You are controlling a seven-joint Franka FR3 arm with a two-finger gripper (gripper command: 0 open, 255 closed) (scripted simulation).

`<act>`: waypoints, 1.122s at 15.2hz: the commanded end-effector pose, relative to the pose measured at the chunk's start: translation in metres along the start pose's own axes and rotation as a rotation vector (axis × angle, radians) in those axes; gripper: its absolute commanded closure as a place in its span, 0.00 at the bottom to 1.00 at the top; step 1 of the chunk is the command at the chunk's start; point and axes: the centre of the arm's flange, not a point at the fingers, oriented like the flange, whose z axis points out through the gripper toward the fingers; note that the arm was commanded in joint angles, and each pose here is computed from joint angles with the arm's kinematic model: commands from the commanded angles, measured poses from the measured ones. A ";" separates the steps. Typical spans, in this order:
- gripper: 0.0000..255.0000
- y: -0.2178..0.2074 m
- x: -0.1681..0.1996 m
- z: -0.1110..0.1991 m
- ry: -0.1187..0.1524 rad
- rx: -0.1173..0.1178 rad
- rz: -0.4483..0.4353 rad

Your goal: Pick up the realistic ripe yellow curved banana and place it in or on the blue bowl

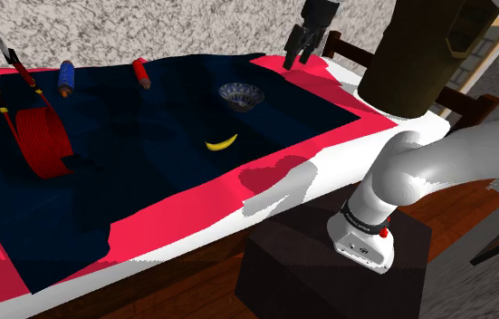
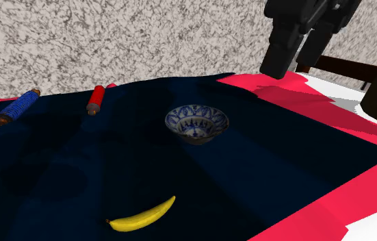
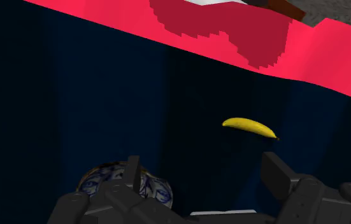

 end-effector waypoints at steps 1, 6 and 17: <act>0.00 0.000 0.000 0.000 0.000 0.000 0.000; 0.00 -0.013 0.046 0.052 -0.057 0.025 -0.273; 0.00 -0.084 0.113 0.173 -0.184 0.080 -0.873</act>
